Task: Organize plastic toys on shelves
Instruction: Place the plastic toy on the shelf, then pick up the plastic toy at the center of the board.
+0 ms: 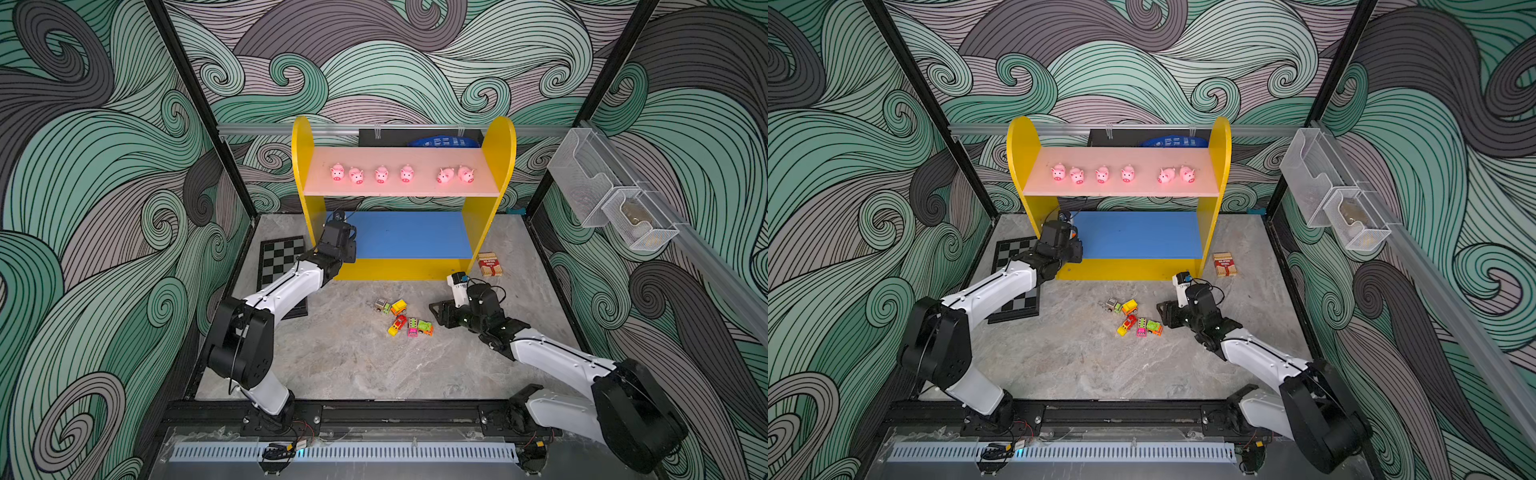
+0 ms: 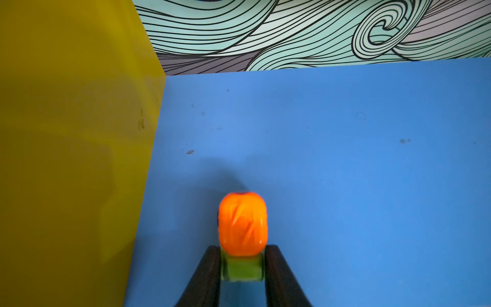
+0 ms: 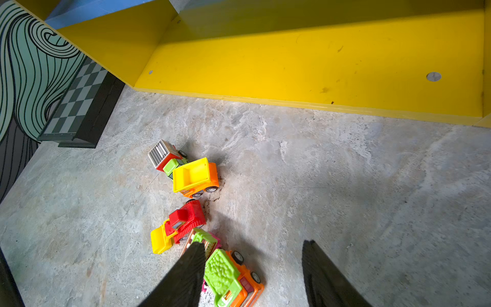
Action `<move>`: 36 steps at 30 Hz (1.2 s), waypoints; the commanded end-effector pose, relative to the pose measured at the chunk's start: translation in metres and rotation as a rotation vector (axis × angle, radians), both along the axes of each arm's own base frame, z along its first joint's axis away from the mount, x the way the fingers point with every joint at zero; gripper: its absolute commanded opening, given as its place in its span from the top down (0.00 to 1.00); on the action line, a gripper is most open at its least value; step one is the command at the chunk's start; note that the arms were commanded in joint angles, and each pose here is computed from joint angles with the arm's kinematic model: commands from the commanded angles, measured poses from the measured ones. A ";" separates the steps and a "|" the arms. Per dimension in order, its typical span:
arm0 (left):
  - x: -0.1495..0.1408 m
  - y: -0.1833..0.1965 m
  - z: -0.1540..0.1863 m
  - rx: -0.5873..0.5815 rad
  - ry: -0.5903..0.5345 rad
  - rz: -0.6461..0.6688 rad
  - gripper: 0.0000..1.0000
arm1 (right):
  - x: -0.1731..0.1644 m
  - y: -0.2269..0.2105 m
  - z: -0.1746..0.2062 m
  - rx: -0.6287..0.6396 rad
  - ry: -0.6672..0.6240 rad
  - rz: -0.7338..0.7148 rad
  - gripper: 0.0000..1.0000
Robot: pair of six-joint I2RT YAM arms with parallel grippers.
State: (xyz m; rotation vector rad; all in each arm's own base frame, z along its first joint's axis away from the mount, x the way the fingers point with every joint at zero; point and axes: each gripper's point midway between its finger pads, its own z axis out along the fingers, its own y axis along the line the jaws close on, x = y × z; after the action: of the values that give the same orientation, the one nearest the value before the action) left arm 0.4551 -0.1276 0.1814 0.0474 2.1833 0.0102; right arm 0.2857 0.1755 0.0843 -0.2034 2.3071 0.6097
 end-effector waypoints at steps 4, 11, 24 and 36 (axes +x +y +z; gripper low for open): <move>0.004 -0.002 0.019 -0.012 -0.027 -0.016 0.53 | 0.007 0.004 0.011 0.021 -0.028 0.003 0.38; -0.013 -0.008 0.029 -0.047 0.009 -0.070 0.51 | 0.006 0.004 0.011 0.024 -0.027 0.011 0.38; -0.123 -0.031 -0.004 -0.249 0.199 -0.271 0.51 | -0.005 0.020 -0.006 0.038 0.040 0.118 0.38; -0.173 -0.076 -0.071 -0.596 0.334 -0.354 0.61 | 0.017 0.053 0.005 0.021 0.026 0.210 0.44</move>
State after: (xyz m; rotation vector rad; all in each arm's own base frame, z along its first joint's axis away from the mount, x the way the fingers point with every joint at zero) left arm 0.2771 -0.1805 0.0974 0.1361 2.4699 -0.7016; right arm 0.2949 0.2139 0.0786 -0.3722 2.3549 0.7247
